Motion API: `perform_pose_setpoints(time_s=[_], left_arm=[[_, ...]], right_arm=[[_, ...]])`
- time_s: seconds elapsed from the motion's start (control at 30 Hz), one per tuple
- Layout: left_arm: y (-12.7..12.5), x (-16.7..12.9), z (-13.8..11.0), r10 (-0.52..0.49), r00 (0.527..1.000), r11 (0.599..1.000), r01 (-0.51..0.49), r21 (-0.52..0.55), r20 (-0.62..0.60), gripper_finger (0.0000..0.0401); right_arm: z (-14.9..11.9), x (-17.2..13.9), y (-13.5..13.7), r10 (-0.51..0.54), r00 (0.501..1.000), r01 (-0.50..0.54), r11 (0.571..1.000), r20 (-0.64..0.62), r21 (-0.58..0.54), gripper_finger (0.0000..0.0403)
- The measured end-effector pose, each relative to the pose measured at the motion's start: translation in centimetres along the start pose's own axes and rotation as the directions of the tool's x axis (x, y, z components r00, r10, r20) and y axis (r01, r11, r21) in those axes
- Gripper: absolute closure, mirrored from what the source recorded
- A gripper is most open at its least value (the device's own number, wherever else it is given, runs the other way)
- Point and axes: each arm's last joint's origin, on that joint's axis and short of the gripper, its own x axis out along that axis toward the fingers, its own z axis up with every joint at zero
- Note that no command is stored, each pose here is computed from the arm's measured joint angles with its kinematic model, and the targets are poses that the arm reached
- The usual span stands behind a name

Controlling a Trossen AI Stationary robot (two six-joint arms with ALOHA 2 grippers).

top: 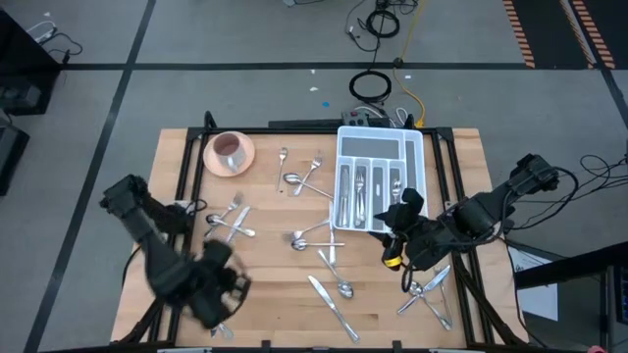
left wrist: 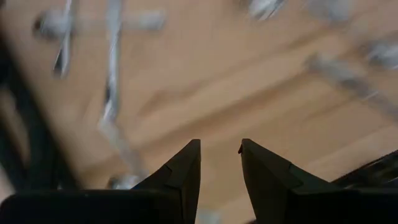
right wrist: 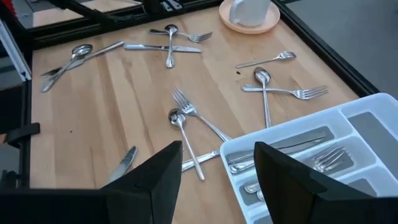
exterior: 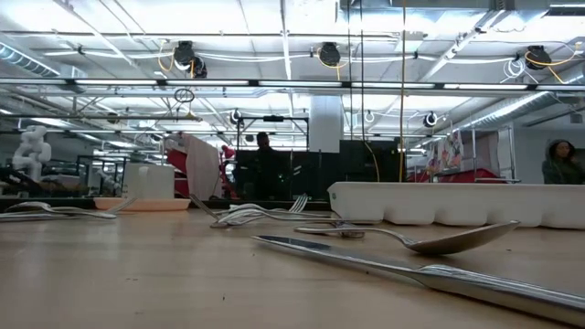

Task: Sort silverware
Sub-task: Put the silver spoon into the white silverware tray

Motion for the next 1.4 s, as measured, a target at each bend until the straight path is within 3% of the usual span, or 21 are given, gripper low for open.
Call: perform_pose_setpoints(time_s=[0.07,0.13,0.23,0.27,0.37,0.43,0.5,0.57,0.7,0.83,1.1,1.23,1.4], left_arm=[[1.0,0.7,-2.0,0.065,0.997,0.997,-0.063,0.033,-0.04,0.0281],[1.9,1.2,-3.6,0.083,0.995,0.984,-0.074,0.161,-0.049,0.0281],[2.6,2.0,-5.5,0.062,0.996,0.894,-0.029,0.447,-0.059,0.0281],[2.8,2.2,-6.0,0.053,0.996,0.843,-0.009,0.539,-0.066,0.0281],[3.2,3.2,-7.2,0.026,0.995,0.619,0.061,0.783,-0.098,0.0287],[3.4,4.2,-7.8,0.021,0.993,0.458,0.091,0.884,-0.113,0.0295],[3.7,5.6,-8.1,0.032,0.993,0.325,0.098,0.94,-0.115,0.0303],[4.3,7.3,-8.2,0.058,0.993,0.238,0.085,0.968,-0.102,0.0307],[5.2,10.7,-8.5,0.085,0.983,0.121,0.151,0.981,-0.162,0.0308],[6.0,12.9,-8.8,0.079,0.963,0.055,0.253,0.966,-0.256,0.0308],[6.0,13.5,-9.3,0.02,0.95,-0.047,0.312,0.949,-0.311,0.0308],[5.9,13.4,-9.7,0.031,0.929,-0.051,0.371,0.927,-0.37,0.0308],[6.0,13.4,-9.8,0.003,0.941,-0.072,0.339,0.938,-0.34,0.0308]], right_arm=[[-0.1,0.4,0.3,-0.004,1.0,0.004,1.0,0.0,-0.003,0.0211],[-0.1,0.7,0.7,-0.002,1.0,0.002,1.0,0.002,-0.004,0.0211],[0.0,1.1,1.1,0.006,1.0,-0.006,1.0,0.017,-0.007,0.0211],[0.1,1.2,1.1,0.008,1.0,-0.008,1.0,0.023,-0.007,0.0211],[0.4,1.3,1.4,0.025,0.999,-0.025,1.0,0.043,0.005,0.0211],[0.6,1.3,1.6,0.039,0.997,-0.04,0.999,0.06,0.01,0.0211],[0.7,1.3,1.7,0.051,0.996,-0.052,0.999,0.072,0.015,0.0211],[0.8,1.2,1.8,0.064,0.995,-0.066,0.997,0.08,0.025,0.0211],[1.0,1.2,1.9,0.075,0.993,-0.081,0.995,0.09,0.056,0.0211],[1.2,1.2,2.1,0.089,0.99,-0.099,0.992,0.108,0.083,0.0211],[1.6,1.1,2.4,0.112,0.984,-0.129,0.985,0.141,0.116,0.0211],[1.5,1.1,2.4,0.112,0.984,-0.131,0.982,0.141,0.137,0.0211],[1.6,1.1,2.3,0.11,0.984,-0.13,0.982,0.142,0.14,0.0211]])
